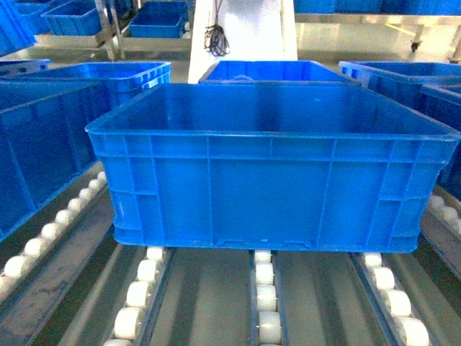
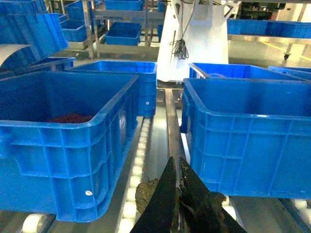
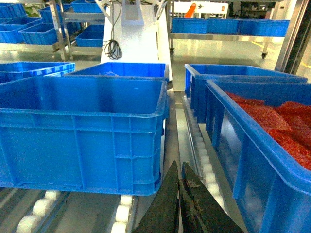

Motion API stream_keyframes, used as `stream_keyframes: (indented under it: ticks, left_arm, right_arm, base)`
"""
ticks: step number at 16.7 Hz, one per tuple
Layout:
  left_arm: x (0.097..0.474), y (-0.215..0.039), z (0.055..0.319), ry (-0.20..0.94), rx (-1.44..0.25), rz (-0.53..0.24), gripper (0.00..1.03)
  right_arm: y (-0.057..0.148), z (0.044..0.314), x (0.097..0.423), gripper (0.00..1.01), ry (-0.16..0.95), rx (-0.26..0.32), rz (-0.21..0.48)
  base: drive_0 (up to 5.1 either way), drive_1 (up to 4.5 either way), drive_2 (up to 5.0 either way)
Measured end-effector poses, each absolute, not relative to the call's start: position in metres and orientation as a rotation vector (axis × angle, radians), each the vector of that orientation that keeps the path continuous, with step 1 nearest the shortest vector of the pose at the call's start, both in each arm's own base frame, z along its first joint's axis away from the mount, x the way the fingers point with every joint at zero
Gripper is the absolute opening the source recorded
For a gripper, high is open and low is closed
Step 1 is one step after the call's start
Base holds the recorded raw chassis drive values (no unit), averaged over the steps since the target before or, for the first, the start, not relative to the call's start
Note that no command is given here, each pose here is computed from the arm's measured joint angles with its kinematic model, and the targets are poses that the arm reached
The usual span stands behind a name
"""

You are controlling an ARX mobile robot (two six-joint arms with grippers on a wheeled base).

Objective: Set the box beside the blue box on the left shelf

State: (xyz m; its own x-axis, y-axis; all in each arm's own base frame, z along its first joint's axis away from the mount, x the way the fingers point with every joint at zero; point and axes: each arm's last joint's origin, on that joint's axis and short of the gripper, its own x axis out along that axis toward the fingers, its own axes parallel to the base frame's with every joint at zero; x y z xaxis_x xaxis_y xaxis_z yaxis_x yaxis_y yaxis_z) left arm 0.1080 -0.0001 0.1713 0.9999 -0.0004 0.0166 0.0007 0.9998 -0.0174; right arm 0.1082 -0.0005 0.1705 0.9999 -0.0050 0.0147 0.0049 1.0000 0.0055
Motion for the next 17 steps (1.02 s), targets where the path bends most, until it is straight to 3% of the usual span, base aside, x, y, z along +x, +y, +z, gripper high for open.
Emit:
stream_keyframes:
  ticks: [3,7,17]
  left_arm:
    - [0.1006,-0.0001,0.1639,0.046,-0.017,-0.002,0.02]
    - [0.0972,-0.0001,0.1699,-0.025,-0.016,-0.002,0.02]
    - [0.0973,-0.0001,0.1677,-0.002,-0.014,0.0,0.02]
  right_arm:
    - [-0.0004,0.1637,0.1012,0.02,0.043,0.006,-0.001]
    - [0.0,0.1695,0.0972,0.02,-0.024,0.006,0.0]
    - [0.0,0.1673,0.0972,0.02,-0.005,0.006,0.0]
  base:
    - [0.0,0.0,0.0]
    - [0.0,0.0,0.0]
    - [0.0,0.0,0.0]
